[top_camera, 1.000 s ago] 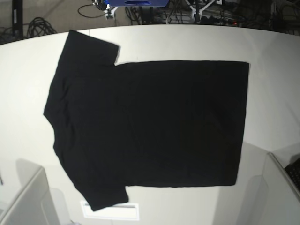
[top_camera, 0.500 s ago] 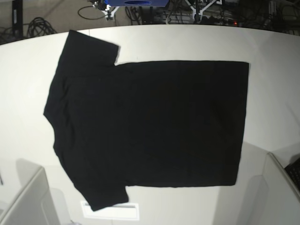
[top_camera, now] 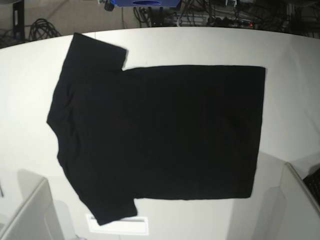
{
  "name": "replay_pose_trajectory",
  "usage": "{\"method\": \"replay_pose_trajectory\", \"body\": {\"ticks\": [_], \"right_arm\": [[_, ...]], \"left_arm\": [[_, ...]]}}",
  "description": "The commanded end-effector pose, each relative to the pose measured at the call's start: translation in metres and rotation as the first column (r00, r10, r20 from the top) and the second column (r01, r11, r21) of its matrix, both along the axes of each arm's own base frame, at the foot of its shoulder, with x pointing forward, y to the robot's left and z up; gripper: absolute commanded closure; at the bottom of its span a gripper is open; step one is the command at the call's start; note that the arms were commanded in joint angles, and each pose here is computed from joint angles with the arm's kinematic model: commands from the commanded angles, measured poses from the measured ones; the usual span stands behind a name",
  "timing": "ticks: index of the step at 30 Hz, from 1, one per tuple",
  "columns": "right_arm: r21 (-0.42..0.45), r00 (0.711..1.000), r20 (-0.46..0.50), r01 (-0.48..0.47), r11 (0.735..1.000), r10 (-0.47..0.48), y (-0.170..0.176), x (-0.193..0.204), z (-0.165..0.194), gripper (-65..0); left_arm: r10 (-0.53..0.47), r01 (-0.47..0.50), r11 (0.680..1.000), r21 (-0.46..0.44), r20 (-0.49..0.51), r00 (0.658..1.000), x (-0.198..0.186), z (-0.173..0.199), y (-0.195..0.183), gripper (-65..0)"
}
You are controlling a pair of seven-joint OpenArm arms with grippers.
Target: Fold the T-shirt properly
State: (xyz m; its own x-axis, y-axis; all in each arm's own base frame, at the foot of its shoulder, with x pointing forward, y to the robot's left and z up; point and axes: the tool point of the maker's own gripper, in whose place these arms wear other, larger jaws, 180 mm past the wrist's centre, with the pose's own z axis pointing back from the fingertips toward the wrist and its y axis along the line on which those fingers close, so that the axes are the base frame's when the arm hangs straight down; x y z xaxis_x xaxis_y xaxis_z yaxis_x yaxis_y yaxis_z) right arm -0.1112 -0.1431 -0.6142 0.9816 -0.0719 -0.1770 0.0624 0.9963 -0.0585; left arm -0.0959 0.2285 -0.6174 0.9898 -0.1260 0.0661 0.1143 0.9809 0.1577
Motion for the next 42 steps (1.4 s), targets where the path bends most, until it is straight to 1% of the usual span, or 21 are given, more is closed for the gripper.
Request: {"method": "replay_pose_trajectory", "body": {"ticks": [1, 5, 8, 12, 15, 17, 20, 22, 23, 24, 27, 29, 30, 32, 33, 34, 35, 37, 38, 39, 42], "right_arm": [[0.006, 0.999, 0.032, 0.006, 1.0, -0.006, 0.002, 0.008, 0.009, 0.0], [-0.03, 0.995, 0.096, 0.01, 1.0, -0.007, -0.012, 0.027, 0.054, 0.0], [-0.088, 0.988, 0.142, 0.065, 0.994, -0.052, -0.036, 0.043, 0.088, 0.0], [-0.165, 0.977, 0.189, 0.131, 0.977, -0.099, -0.067, 0.061, 0.13, 0.0], [-0.224, 0.956, 0.276, 0.166, 0.96, -0.101, -0.091, 0.085, 0.164, 0.0], [-0.259, 0.934, 0.347, 0.186, 0.948, -0.089, -0.105, 0.103, 0.186, 0.0], [-0.286, 0.904, 0.418, 0.228, 0.931, -0.093, -0.121, 0.127, 0.196, 0.0], [-0.295, 0.883, 0.46, 0.255, 0.921, -0.097, -0.134, 0.142, 0.202, 0.0], [-0.286, 0.872, 0.481, 0.257, 0.923, -0.093, -0.136, 0.15, 0.203, 0.0], [-0.268, 0.852, 0.517, 0.256, 0.929, -0.086, -0.139, 0.161, 0.206, 0.0], [-0.187, 0.763, 0.643, 0.245, 0.951, -0.07, -0.152, 0.197, 0.224, 0.0], [-0.139, 0.721, 0.689, 0.233, 0.963, -0.075, -0.158, 0.214, 0.234, 0.0], [-0.125, 0.709, 0.702, 0.222, 0.967, -0.072, -0.161, 0.221, 0.239, 0.0], [-0.107, 0.706, 0.703, 0.216, 0.971, -0.08, -0.167, 0.229, 0.244, 0.0], [-0.102, 0.71, 0.7, 0.206, 0.973, -0.077, -0.169, 0.233, 0.246, -5.4], [-0.103, 0.721, 0.69, 0.189, 0.977, -0.067, -0.17, 0.235, 0.247, -12.8], [-0.099, 0.728, 0.682, 0.197, 0.975, -0.078, -0.172, 0.236, 0.247, -19.8], [-0.09, 0.728, 0.678, 0.224, 0.971, -0.105, -0.175, 0.242, 0.249, -31.4], [-0.077, 0.732, 0.67, 0.234, 0.969, -0.123, -0.175, 0.244, 0.248, -34.7], [-0.061, 0.741, 0.657, 0.236, 0.97, -0.139, -0.173, 0.246, 0.244, -35.4], [0.0, 0.755, 0.628, 0.245, 0.97, -0.19, -0.166, 0.253, 0.229, -35.7]], "left_arm": [[-0.005, 0.005, 1.0, -0.005, 0.001, 1.0, -0.011, 0.007, -0.001, 0.0], [-0.028, 0.03, 0.999, -0.029, 0.064, 0.998, -0.018, 0.035, -0.012, 0.0], [-0.072, 0.077, 0.996, -0.033, 0.128, 0.989, -0.011, 0.062, -0.01, 0.0], [-0.112, 0.123, 0.991, -0.042, 0.207, 0.972, 0.002, 0.097, -0.013, 0.0], [-0.113, 0.123, 0.992, -0.023, 0.265, 0.958, 0.016, 0.121, -0.008, 0.0], [-0.081, 0.087, 0.996, -0.007, 0.314, 0.946, 0.031, 0.134, 0.002, 0.0], [0.013, -0.001, 0.999, -0.032, 0.39, 0.921, 0.053, 0.153, 0.01, 0.0], [0.023, 0.002, 0.998, -0.057, 0.436, 0.899, 0.07, 0.17, 0.01, 0.0], [0.026, 0.01, 0.997, -0.075, 0.456, 0.89, 0.076, 0.179, 0.007, 0.0], [0.025, 0.021, 0.996, -0.09, 0.476, 0.879, 0.084, 0.189, 0.005, 0.0], [0.051, 0.025, 0.991, -0.131, 0.541, 0.84, 0.106, 0.213, -0.006, 0.0], [0.076, 0.013, 0.988, -0.151, 0.571, 0.818, 0.118, 0.222, -0.008, 0.0], [0.091, -0.003, 0.989, -0.15, 0.582, 0.808, 0.122, 0.224, -0.002, 0.0], [0.141, -0.052, 0.985, -0.162, 0.601, 0.787, 0.13, 0.228, 0.007, 0.0], [0.166, -0.071, 0.982, -0.176, 0.613, 0.772, 0.135, 0.23, 0.01, 0.0], [0.186, -0.088, 0.979, -0.185, 0.622, 0.76, 0.14, 0.231, 0.013, 0.0], [0.2, -0.1, 0.976, -0.192, 0.627, 0.753, 0.142, 0.232, 0.015, 0.0], [0.2, -0.117, 0.979, -0.169, 0.646, 0.737, 0.147, 0.237, 0.028, 0.0], [0.196, -0.122, 0.98, -0.157, 0.662, 0.723, 0.151, 0.24, 0.033, 0.0], [0.197, -0.131, 0.98, -0.148, 0.675, 0.711, 0.155, 0.243, 0.039, 0.0], [0.217, -0.172, 0.976, -0.135, 0.701, 0.679, 0.162, 0.247, 0.049, 0.0]]}}
